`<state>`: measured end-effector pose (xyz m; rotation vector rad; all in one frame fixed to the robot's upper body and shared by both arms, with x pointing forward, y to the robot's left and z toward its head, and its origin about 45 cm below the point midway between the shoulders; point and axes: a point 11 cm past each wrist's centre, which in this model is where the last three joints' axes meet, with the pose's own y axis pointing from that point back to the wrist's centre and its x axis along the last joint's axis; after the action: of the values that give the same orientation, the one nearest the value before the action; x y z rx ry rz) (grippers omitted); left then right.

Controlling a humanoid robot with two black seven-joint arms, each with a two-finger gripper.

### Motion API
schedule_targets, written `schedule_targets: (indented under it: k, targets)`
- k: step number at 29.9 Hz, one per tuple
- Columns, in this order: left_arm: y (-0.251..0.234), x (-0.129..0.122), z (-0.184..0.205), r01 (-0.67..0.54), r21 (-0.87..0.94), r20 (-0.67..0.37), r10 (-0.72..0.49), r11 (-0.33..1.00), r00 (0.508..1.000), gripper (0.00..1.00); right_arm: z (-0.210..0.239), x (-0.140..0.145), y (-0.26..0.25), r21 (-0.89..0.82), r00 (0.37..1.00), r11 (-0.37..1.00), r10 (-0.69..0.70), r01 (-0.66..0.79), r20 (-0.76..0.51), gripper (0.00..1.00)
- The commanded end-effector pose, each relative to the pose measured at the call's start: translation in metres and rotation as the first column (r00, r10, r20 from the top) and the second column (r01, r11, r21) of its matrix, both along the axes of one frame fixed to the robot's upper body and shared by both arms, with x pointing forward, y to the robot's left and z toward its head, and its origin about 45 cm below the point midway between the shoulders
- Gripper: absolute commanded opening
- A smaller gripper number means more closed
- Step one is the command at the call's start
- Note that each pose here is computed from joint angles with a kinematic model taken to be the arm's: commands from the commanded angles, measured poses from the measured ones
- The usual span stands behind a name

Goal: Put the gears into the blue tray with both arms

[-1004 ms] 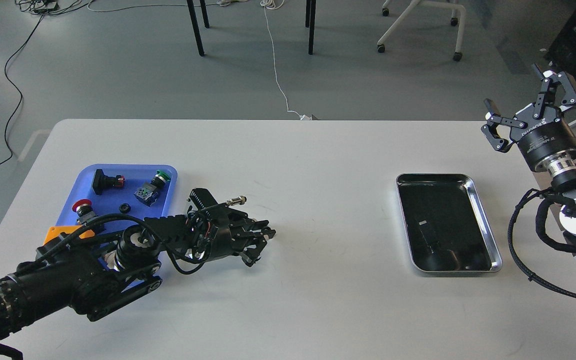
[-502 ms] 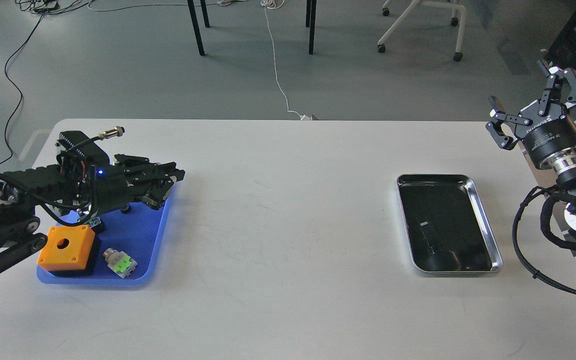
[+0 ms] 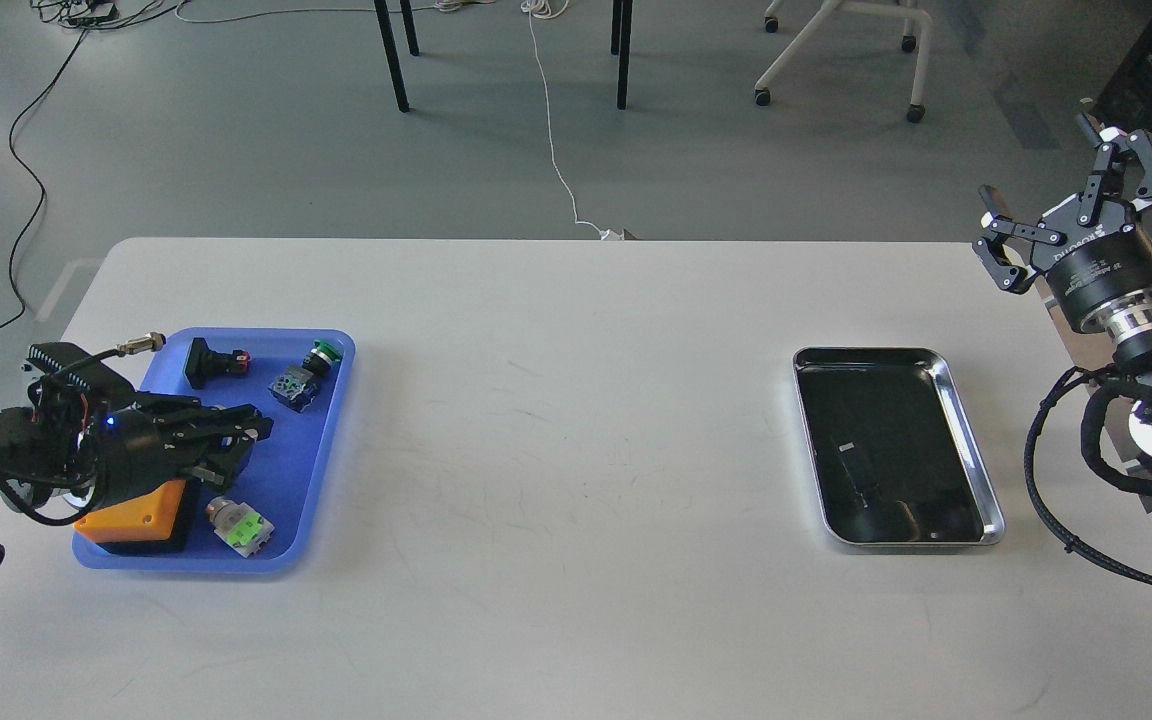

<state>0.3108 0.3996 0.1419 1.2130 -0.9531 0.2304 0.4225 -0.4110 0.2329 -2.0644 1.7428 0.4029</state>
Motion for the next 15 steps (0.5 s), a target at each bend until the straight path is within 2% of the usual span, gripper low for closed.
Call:
schedule_targets:
  k: [1, 7, 8, 10, 13, 15]
  targets:
    - [0.0, -0.003, -0.009, -0.01, 0.001, -0.016, 0.01, 1.0, 1.0, 0.16, 0.001, -0.001, -0.004, -0.006, 1.0, 1.0, -0.003, 0.003, 0.001, 0.98]
    - [-0.006, -0.011, -0.028, -0.006, 0.003, -0.059, 0.006, 1.0, 0.998, 0.18, 0.002, -0.001, -0.003, -0.002, 1.0, 1.0, 0.0, 0.0, 0.003, 0.98]
    - [-0.004, -0.01, -0.032, -0.013, 0.009, -0.062, 0.014, 1.0, 0.998, 0.21, 0.001, -0.001, -0.003, -0.003, 1.0, 1.0, 0.001, -0.001, 0.002, 0.98]
    - [0.001, -0.007, -0.035, -0.032, 0.019, -0.059, 0.034, 0.999, 0.998, 0.29, 0.001, -0.001, -0.003, -0.003, 1.0, 1.0, 0.001, -0.001, 0.002, 0.98]
    - [0.002, -0.003, -0.034, -0.037, 0.016, -0.055, 0.037, 0.999, 0.998, 0.5, 0.002, -0.001, -0.004, -0.004, 1.0, 1.0, 0.0, 0.0, 0.004, 0.98]
    - [0.0, -0.001, -0.032, -0.035, 0.008, -0.045, 0.035, 0.999, 0.998, 0.56, 0.002, -0.001, -0.004, -0.004, 1.0, 1.0, 0.0, 0.0, 0.004, 0.98]
